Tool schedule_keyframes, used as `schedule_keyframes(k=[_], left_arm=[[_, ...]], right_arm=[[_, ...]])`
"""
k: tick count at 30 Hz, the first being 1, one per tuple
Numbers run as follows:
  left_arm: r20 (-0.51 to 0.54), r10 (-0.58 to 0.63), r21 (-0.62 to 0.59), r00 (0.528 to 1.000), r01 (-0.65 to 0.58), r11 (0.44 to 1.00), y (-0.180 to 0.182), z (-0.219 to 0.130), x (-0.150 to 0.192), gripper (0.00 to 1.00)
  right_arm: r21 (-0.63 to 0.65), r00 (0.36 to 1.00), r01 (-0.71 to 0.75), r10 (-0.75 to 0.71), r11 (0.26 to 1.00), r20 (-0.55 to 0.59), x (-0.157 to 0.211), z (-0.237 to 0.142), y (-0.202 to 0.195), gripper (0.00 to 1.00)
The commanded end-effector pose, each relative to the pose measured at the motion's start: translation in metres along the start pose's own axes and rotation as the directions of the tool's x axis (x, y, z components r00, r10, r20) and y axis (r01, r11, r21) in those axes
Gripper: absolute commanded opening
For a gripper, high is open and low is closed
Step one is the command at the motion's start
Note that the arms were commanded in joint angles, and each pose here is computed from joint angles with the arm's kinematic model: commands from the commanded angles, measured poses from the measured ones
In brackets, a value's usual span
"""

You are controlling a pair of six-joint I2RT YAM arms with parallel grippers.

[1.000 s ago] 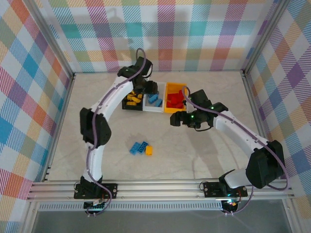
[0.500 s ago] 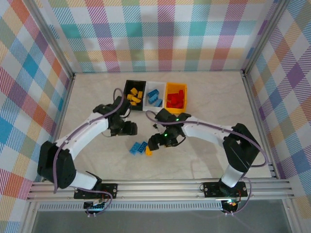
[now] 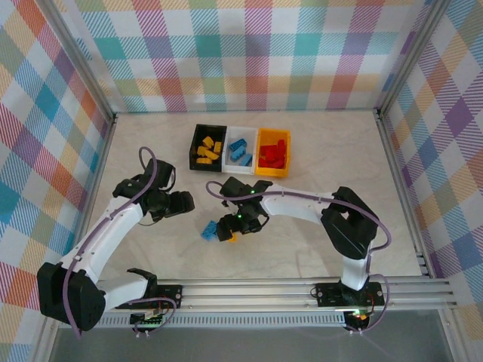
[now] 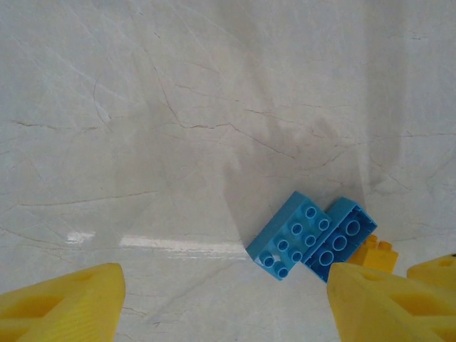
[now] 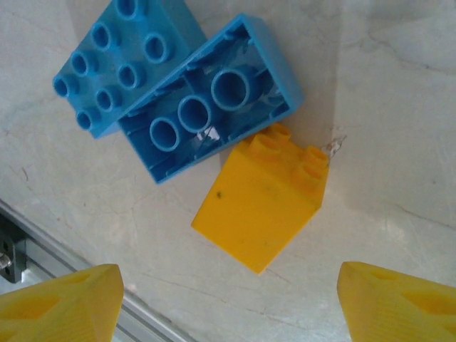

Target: Sort the legos into containers by color

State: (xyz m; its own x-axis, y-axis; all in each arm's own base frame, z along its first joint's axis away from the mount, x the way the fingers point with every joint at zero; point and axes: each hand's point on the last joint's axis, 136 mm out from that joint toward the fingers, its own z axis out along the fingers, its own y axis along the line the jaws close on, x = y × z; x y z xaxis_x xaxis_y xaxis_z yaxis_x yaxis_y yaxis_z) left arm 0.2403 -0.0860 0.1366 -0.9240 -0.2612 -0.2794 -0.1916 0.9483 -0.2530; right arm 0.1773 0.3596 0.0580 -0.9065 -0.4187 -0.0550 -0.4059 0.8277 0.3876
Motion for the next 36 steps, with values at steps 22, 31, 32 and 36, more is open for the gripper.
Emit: schedule_keyframes(k=[22, 31, 32, 36], left_arm=[[-0.011, -0.028, 0.017, 1.0, 0.028, 0.999, 0.005, 0.002, 0.003, 0.78], [-0.041, -0.013, 0.032, 0.999, 0.014, 0.999, 0.002, 0.008, 0.005, 0.79], [-0.053, -0.005, 0.041, 0.999, 0.007, 0.999, 0.0, 0.009, 0.006, 0.79], [-0.115, 0.02, 0.05, 0.993, -0.014, 0.999, -0.003, 0.016, 0.017, 0.79]], right_arm=[[0.182, 0.996, -0.086, 0.09, 0.98, -0.015, -0.013, 0.014, -0.042, 0.44], [0.15, 0.991, -0.115, 0.103, 0.982, 0.081, -0.03, -0.021, -0.052, 0.29], [0.127, 0.988, -0.123, 0.11, 0.984, 0.105, -0.036, -0.029, -0.051, 0.29], [-0.037, 0.966, -0.156, 0.16, 0.987, 0.205, -0.076, -0.063, -0.041, 0.29]])
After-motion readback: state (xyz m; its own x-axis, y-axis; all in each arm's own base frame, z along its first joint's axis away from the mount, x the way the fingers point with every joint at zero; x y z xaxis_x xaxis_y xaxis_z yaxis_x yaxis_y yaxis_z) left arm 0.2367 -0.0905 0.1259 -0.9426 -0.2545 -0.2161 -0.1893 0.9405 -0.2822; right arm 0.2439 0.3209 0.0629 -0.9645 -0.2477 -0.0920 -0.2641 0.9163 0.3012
